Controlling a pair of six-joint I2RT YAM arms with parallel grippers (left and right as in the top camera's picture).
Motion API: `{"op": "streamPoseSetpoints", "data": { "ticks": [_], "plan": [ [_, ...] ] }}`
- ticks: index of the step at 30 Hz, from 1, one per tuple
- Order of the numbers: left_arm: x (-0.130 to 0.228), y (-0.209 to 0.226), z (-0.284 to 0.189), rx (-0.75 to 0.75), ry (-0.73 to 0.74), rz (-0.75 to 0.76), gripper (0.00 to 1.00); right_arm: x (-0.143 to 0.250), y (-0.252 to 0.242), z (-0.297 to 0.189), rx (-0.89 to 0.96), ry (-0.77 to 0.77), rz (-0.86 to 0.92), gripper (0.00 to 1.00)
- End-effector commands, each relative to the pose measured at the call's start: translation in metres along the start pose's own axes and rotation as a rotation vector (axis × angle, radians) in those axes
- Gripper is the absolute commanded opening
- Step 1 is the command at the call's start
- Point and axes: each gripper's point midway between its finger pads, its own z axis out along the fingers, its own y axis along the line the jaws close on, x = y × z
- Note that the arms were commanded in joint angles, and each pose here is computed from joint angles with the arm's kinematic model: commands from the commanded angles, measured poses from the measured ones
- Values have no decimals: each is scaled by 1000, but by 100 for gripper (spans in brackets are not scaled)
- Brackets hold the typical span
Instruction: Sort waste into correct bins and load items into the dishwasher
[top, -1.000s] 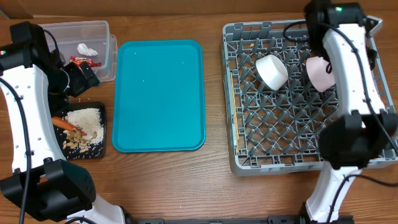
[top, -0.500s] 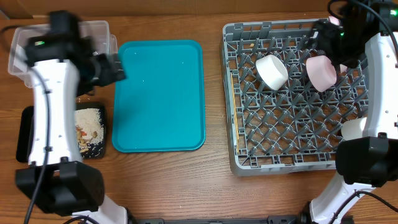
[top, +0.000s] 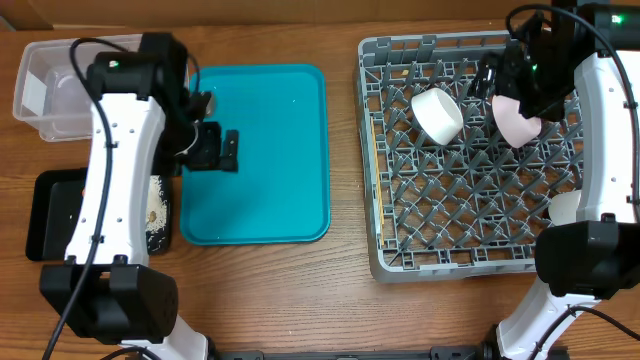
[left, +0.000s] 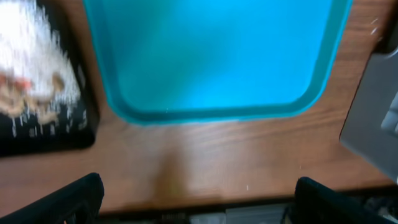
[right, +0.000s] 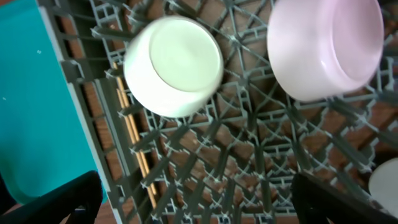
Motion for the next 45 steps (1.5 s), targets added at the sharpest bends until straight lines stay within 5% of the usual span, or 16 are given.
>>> {"op": "streamPoseSetpoints", "data": {
  "ticks": [1,11,26,33,45],
  "plan": [
    [9,9,-5,1,22,-61,100,2,-7,-11,38,-26,32,100],
    [21,7,-30,7,-103,-53,100,3,3,-50,102,-187,19,100],
    [71,22,-65,-46,-784,-83,100,72,16,-9,1,-402,-57,100],
    [99,30,-36,-32,-798,-175,100,116,-1,-12,-10,-522,-83,100],
    [96,32,-22,-41,-733,-180,100,152,-17,8,36,-373,-66,100]
  ]
}}
